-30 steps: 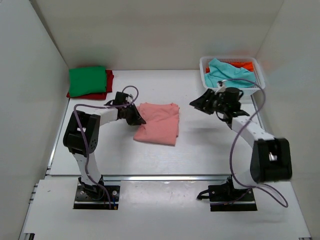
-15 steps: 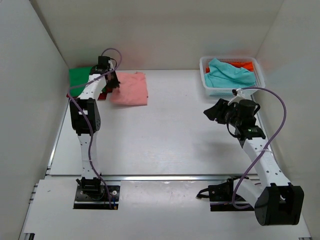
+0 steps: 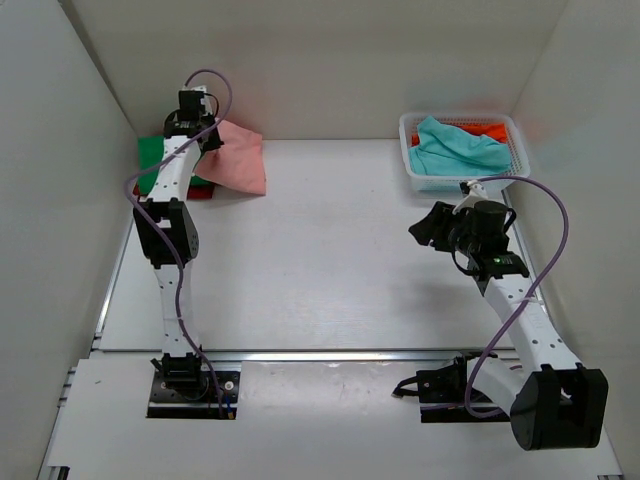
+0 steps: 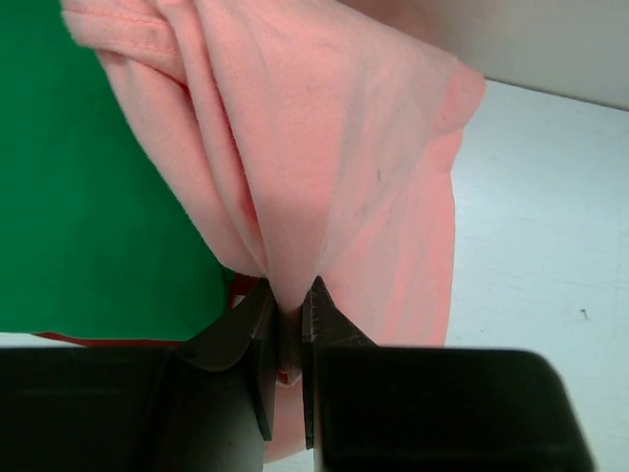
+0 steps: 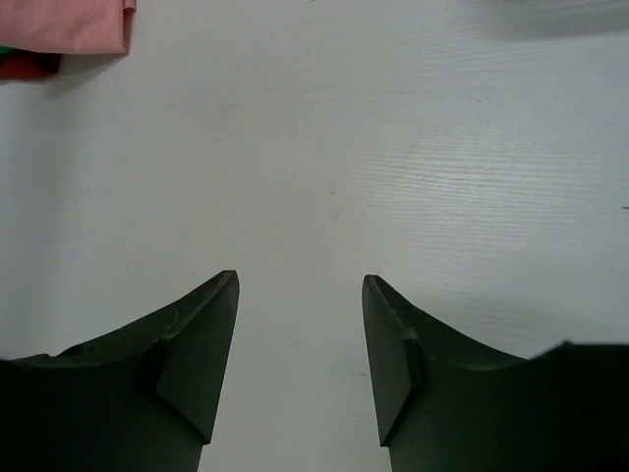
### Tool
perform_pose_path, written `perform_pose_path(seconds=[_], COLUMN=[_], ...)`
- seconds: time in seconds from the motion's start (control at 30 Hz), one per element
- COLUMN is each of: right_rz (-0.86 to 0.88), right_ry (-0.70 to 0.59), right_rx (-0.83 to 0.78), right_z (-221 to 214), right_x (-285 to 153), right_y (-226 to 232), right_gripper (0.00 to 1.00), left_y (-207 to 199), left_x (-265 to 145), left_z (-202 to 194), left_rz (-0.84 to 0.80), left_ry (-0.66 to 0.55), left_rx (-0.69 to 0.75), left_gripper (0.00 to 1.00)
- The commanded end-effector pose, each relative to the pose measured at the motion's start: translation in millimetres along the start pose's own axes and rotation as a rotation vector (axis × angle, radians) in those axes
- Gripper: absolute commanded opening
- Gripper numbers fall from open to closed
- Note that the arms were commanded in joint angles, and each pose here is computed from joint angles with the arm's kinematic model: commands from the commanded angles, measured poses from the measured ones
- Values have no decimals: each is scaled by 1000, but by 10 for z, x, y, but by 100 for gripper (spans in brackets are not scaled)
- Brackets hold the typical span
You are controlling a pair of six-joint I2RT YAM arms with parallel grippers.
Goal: Fold and stack the t-shirts
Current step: Put the neatly folded tshirt into the corner of the board with the left arm
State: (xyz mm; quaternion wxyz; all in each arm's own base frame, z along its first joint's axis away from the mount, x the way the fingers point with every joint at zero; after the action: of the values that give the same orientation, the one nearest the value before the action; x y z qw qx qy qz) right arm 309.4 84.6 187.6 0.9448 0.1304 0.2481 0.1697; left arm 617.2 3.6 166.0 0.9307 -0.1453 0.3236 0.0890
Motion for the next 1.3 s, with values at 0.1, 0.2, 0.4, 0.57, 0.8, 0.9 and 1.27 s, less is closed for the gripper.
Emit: perform_pose_path(seconds=[0.1, 0.2, 0.4, 0.57, 0.8, 0.9, 1.27], right_rz=[34, 31, 54, 40, 44, 55, 74], right_ry=[-26, -17, -5, -3, 11, 6, 19], right_rx=[-6, 3, 28, 48, 82, 88, 73], right_z=[155, 153, 149, 195, 193, 218, 142], right_x=[74, 124, 192, 195, 268, 299, 362], right_y=[81, 52, 74, 20, -3, 28, 79], right_gripper=[50, 51, 50, 50, 50, 50, 49], left_y=[631, 753, 895, 998, 1212, 1308, 1491], left_x=[-580, -682, -711, -802, -962, -893, -311], left_z=[986, 1104, 1282, 1452, 1719, 1690, 1505], left_rz=[-7, -6, -32, -70, -132, -143, -132], left_ry=[-226, -255, -303, -344, -425, -418, -402], left_rx=[-91, -75, -93, -155, -233, -264, -295], left_gripper=[0, 0, 0, 0, 0, 0, 58])
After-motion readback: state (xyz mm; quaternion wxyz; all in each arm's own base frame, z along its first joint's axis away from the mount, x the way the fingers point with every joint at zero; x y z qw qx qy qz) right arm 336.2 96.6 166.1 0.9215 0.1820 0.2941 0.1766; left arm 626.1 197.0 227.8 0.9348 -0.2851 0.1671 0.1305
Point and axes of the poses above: each gripper's point midway between its finger pads, its own x axis out along the fingers, its own y axis along the line the jaws close on, z = x × y, the point moved 1 cm from there along -x, back along the fingers, and after that the axes turned 9 degrees about -x, right-handed, at the moved point
